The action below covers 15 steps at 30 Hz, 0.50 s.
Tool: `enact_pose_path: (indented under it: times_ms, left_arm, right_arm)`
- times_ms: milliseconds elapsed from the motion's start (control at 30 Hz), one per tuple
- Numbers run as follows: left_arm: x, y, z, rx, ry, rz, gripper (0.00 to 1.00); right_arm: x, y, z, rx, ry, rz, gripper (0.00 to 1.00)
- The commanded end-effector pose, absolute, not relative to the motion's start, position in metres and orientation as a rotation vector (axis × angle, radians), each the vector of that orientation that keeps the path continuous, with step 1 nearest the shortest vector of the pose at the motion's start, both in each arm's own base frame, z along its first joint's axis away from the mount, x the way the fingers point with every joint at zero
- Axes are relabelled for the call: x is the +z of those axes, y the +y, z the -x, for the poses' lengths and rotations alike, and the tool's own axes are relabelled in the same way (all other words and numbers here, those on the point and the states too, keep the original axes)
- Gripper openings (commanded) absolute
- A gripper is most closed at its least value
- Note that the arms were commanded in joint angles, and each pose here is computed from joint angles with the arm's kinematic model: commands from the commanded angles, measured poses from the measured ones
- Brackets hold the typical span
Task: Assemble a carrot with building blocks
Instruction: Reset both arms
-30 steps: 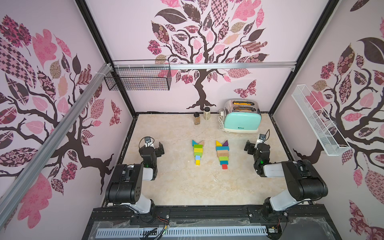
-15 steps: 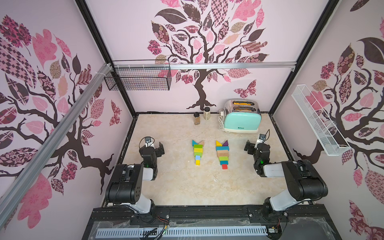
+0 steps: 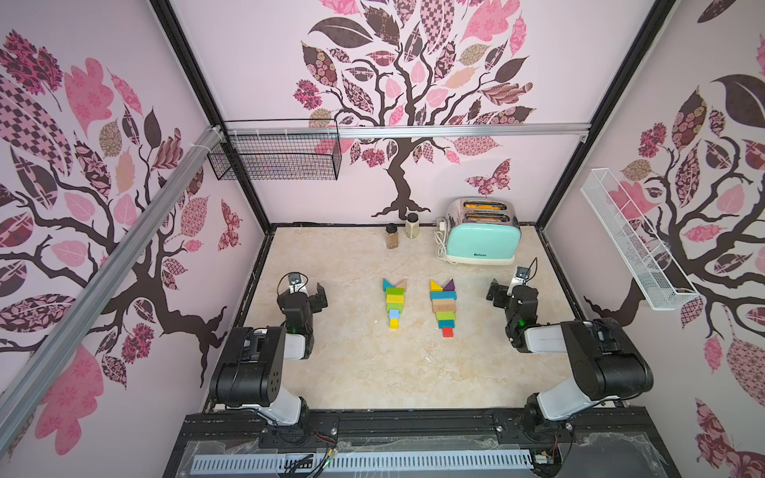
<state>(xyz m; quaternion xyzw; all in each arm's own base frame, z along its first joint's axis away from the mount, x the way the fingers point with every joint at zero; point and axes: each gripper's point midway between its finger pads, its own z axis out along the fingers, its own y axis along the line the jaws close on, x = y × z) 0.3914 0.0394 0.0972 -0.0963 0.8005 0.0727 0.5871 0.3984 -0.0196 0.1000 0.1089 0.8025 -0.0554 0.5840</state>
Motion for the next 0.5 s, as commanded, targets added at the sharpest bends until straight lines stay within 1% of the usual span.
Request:
enact_pose_path:
  times_ms: [0,467]
  left_arm:
    - [0.1028,0.0400,-0.3957,0.181,1.852,0.219,0.98]
    - [0.1023,0.0392,-0.3957,0.179,1.854,0.217,0.98]
  right_arm:
    - [0.1090,-0.0215,-0.4018,-0.128,1.842,-0.255,0.99]
    - [0.1084,-0.0215,-0.4022,-0.128,1.845,-0.254,0.99]
